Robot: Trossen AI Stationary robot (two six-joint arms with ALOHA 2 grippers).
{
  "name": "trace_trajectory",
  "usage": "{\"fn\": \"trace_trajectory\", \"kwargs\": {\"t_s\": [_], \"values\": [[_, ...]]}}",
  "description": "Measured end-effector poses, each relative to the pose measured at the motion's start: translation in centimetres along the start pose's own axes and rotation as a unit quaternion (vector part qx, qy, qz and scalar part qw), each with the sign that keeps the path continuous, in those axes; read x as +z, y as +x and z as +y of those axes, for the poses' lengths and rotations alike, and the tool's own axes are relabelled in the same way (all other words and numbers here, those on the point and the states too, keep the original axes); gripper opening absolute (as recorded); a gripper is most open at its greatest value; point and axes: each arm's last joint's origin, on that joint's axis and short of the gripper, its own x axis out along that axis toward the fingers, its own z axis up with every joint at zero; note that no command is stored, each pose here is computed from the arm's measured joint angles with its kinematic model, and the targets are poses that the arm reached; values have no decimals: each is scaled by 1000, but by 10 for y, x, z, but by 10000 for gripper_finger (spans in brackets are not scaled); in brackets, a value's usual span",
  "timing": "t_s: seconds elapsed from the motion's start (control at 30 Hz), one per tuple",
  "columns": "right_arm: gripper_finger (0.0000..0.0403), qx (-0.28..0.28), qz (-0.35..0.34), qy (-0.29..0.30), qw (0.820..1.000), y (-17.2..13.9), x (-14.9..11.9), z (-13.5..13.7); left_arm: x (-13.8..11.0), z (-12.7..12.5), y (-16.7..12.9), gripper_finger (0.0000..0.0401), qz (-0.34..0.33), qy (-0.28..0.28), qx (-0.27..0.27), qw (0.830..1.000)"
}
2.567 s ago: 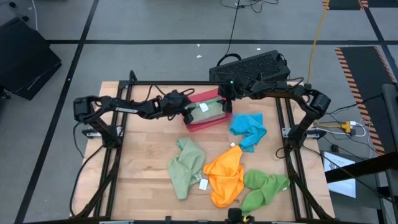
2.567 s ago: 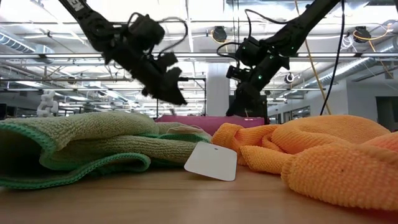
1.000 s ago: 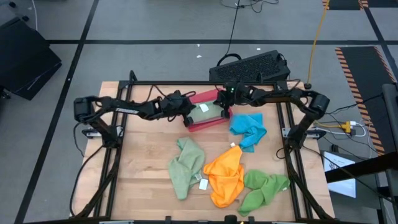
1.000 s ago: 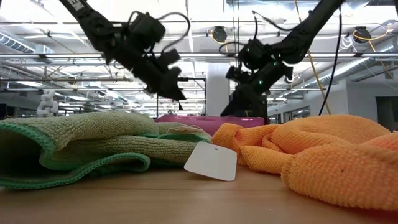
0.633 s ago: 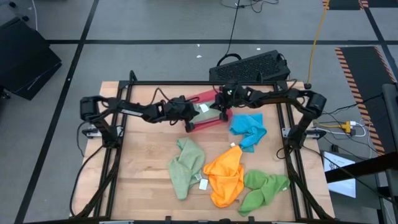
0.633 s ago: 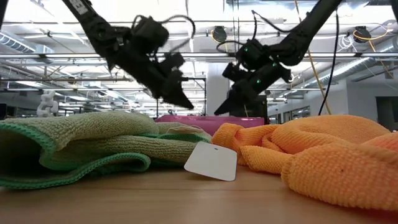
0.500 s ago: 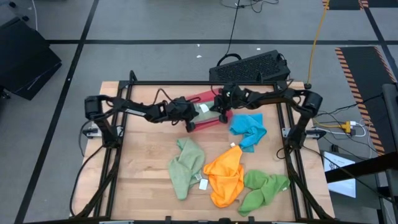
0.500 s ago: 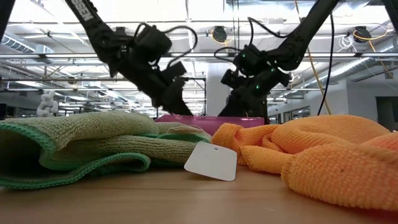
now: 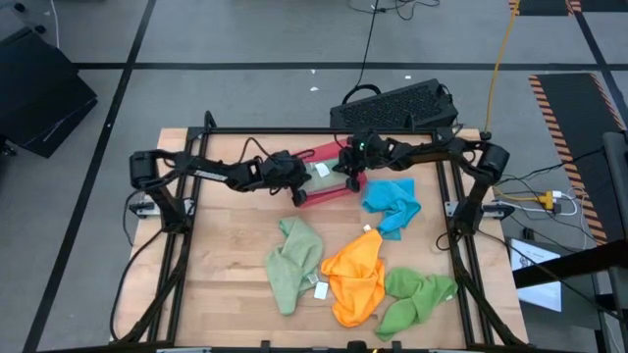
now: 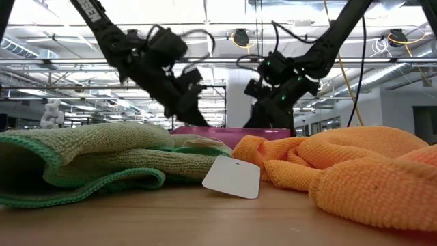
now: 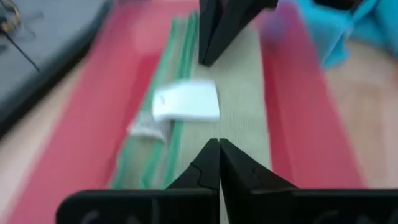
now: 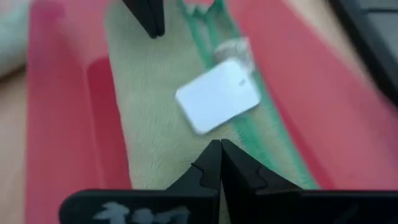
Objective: Fold microfiber towels
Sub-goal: Put the folded light green cloth into the red bin
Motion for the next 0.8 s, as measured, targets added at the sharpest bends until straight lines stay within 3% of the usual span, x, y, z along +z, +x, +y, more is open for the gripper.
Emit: {"fn": "trace_trajectory", "kwargs": {"t_s": [0.23, 0.33, 0.47, 0.63, 0.8], "values": [[0, -17, -61, -15, 998, -15, 22, 1, 21, 4, -16, 9, -63, 26, 7, 998], [0, -26, -76, -12, 997, -11, 24, -2, 13, 16, -8, 3, -42, 23, 33, 998], [0, -41, -41, 9, 998, 3, 15, -6, -3, 32, 3, 14, 7, -13, 35, 999], [0, -48, -5, 17, 999, 10, 5, -7, -18, 35, 11, 8, 55, -26, 31, 998], [0, -52, 7, 13, 999, 14, 0, -7, -20, 36, 15, 8, 55, -26, 32, 998]]}}
